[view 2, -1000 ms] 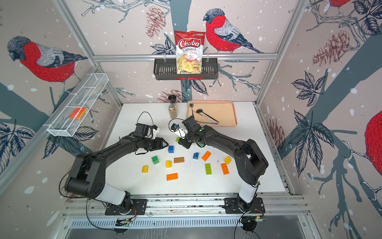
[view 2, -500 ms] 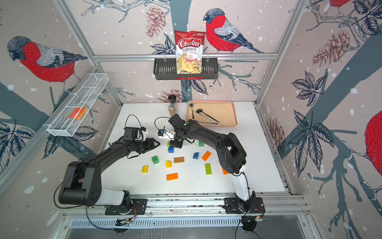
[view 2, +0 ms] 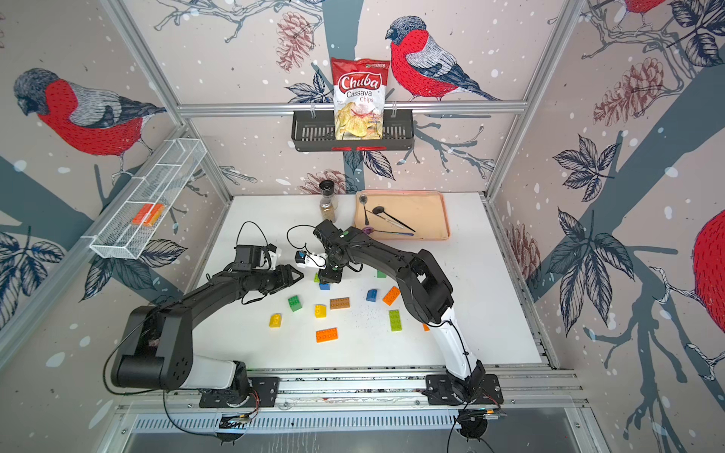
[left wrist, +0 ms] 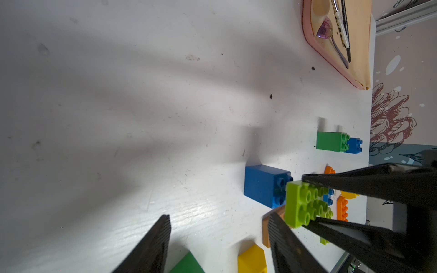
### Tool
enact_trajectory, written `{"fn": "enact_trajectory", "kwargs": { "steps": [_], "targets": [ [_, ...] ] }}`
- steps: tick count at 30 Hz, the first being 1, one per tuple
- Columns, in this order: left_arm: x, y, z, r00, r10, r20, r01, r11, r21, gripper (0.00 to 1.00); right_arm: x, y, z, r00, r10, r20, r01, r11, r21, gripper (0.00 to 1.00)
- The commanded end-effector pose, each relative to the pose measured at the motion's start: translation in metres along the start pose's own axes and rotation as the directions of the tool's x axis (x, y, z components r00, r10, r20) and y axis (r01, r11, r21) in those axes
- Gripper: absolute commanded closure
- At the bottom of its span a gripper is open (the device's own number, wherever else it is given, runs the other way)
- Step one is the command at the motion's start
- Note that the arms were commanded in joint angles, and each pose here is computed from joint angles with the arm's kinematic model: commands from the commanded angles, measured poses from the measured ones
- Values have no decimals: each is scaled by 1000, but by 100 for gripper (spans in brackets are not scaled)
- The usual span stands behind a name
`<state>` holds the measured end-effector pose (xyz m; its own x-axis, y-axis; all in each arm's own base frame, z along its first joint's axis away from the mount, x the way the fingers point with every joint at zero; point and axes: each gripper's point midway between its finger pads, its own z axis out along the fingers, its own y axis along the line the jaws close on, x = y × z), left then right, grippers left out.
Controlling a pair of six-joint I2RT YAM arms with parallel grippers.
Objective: Assemble a fork with lego
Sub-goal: Assemble the lego brick with the lego brick.
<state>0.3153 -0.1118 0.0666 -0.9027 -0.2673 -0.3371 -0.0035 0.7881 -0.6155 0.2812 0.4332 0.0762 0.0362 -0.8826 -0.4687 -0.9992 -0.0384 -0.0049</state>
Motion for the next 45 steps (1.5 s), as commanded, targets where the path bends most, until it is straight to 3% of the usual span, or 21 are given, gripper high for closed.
{"fn": "enact_trajectory", "kwargs": {
  "steps": [1, 18, 36, 45],
  "targets": [
    [-3, -2, 1, 1000, 3, 13, -3, 1000, 20, 34, 4, 1, 3, 1000, -14, -21, 13, 1000, -11, 76],
    [0, 0, 4, 1000, -7, 8, 7, 1000, 22, 34, 18, -2, 19, 998, -5, -69, 4, 1000, -17, 76],
    [-1, -1, 2, 1000, -3, 10, 3, 1000, 25, 34, -3, 2, -10, 994, -112, -18, 111, 993, -44, 75],
    [1, 0, 1, 1000, -7, 10, 6, 1000, 18, 34, -1, -7, 2, 999, -32, -30, 32, 999, -26, 74]
  ]
}}
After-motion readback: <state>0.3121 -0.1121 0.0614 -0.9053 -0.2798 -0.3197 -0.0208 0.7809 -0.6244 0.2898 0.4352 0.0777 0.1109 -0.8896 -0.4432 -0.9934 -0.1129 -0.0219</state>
